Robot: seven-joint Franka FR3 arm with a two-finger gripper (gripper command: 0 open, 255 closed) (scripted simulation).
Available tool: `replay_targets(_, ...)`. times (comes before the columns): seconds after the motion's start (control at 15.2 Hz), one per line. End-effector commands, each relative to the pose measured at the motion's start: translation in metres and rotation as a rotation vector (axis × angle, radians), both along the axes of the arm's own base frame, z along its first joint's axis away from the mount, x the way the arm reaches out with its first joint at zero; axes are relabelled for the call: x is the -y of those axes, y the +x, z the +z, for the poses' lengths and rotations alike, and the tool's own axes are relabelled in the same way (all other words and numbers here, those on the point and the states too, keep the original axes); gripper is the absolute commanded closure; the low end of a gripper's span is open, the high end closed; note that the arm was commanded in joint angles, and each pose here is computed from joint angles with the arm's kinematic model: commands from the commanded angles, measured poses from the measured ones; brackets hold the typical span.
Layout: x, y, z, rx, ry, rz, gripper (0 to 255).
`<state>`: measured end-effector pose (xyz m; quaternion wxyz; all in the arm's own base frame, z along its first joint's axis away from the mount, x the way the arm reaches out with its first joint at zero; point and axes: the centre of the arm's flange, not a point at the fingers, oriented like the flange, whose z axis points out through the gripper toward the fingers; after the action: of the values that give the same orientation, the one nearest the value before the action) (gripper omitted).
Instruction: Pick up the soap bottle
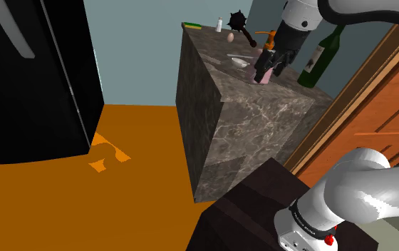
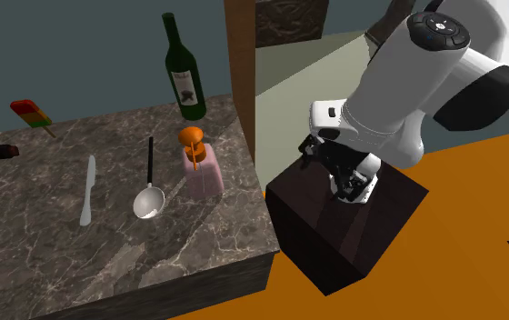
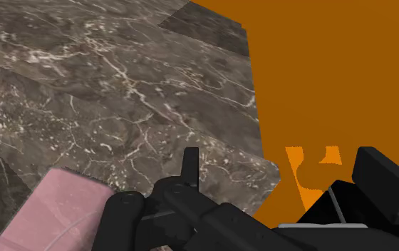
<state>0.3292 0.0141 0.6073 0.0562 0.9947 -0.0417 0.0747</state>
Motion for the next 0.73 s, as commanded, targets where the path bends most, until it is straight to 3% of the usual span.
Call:
replay_targets(0.0,0.000,0.000,0.000,0.000,0.000,0.000,0)
replay_targets(0.66,0.102,0.073,0.042,0.010,0.019,-0.110,0)
